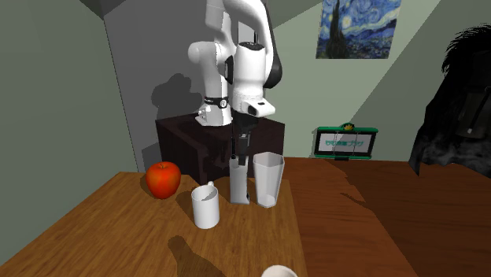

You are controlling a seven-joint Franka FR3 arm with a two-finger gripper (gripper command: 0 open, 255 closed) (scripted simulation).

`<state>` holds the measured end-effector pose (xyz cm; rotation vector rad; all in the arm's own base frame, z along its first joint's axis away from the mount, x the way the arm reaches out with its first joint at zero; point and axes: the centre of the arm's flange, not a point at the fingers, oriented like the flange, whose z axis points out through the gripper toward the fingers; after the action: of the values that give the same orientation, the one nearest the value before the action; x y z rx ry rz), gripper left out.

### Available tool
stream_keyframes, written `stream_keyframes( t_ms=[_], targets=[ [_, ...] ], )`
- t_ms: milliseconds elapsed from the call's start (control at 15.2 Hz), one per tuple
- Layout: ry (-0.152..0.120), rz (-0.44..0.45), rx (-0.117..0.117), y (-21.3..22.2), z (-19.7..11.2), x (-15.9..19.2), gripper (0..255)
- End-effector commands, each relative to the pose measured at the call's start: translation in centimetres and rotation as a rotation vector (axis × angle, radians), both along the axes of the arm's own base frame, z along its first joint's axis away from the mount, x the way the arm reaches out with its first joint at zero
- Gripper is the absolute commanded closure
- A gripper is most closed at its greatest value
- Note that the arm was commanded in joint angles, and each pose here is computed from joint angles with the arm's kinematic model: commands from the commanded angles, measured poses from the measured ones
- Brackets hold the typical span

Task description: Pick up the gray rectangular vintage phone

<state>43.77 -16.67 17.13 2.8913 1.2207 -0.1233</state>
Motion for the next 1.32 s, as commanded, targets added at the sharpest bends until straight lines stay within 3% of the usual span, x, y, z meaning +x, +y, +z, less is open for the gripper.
stream_keyframes(
  t_ms=[0, 132, 198, 792, 1254],
  targets=[
    [0.000, 0.000, 0.000, 0.0, -1.4, 0.0, 0],
    [0.000, 0.000, 0.000, 0.0, -1.4, 0.0, 0],
    [0.000, 0.000, 0.000, 0.0, -1.4, 0.0, 255],
    [0.000, 0.000, 0.000, 0.0, -1.4, 0.0, 255],
    [0.000, 0.000, 0.000, 0.0, 2.3, 0.0, 255]
  ],
)
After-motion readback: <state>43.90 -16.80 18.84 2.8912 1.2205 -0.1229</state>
